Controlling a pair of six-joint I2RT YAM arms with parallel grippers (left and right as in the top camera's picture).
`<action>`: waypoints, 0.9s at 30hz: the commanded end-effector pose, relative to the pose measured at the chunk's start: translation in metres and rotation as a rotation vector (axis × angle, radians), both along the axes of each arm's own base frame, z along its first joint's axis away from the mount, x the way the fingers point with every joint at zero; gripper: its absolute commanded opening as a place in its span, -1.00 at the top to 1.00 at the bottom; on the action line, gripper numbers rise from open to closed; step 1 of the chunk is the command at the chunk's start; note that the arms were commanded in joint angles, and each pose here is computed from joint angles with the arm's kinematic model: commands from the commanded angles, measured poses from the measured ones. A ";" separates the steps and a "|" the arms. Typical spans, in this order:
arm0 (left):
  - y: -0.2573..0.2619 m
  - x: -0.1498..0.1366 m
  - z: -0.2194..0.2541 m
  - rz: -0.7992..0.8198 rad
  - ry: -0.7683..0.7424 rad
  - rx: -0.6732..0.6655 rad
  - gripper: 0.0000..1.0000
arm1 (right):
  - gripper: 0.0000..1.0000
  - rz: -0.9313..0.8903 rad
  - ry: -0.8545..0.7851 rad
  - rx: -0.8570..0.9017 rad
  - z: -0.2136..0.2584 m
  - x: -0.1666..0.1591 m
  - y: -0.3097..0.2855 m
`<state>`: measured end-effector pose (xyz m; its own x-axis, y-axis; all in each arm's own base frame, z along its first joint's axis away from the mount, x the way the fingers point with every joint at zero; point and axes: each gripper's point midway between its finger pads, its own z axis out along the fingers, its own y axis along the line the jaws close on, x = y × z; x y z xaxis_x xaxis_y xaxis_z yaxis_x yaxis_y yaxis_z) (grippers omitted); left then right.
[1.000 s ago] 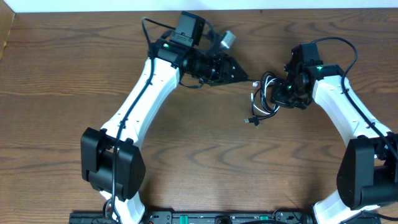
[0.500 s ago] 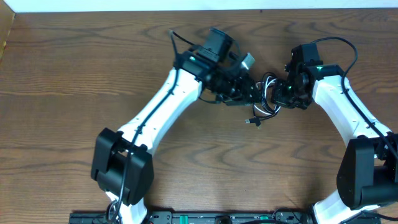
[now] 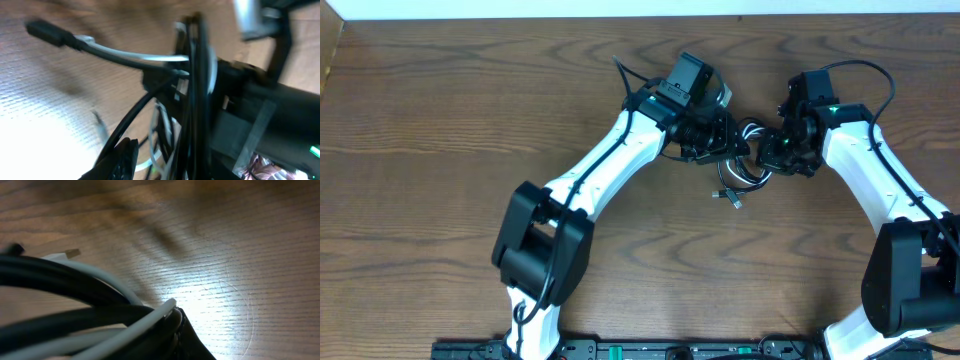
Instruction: Untangle cables
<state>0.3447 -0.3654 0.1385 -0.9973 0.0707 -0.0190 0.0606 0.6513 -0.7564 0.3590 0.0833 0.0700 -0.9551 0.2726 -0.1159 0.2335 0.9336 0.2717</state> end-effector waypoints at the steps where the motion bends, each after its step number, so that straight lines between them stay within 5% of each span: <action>1: 0.002 0.004 -0.022 0.027 0.039 0.033 0.31 | 0.98 0.011 -0.030 0.005 0.009 0.001 0.001; 3: 0.001 0.007 -0.023 0.028 0.026 0.028 0.38 | 0.98 0.011 -0.030 0.005 0.009 0.001 0.001; 6: 0.007 0.017 -0.028 0.064 -0.016 0.072 0.85 | 0.98 0.010 -0.028 0.004 0.009 0.001 0.000; 9: 0.018 0.029 -0.032 0.046 -0.099 0.107 0.85 | 0.91 0.000 -0.026 0.003 0.009 0.001 -0.003; 13: 0.045 0.040 -0.038 0.026 -0.164 0.182 0.86 | 0.35 -0.042 -0.016 0.005 0.009 0.002 -0.018; 21: 0.091 0.039 -0.050 -0.029 -0.180 0.313 0.86 | 0.14 0.120 -0.115 0.302 0.044 0.010 -0.001; 27: 0.066 0.021 -0.030 -0.151 -0.165 0.112 0.85 | -0.16 0.213 -0.183 0.369 0.069 0.007 0.022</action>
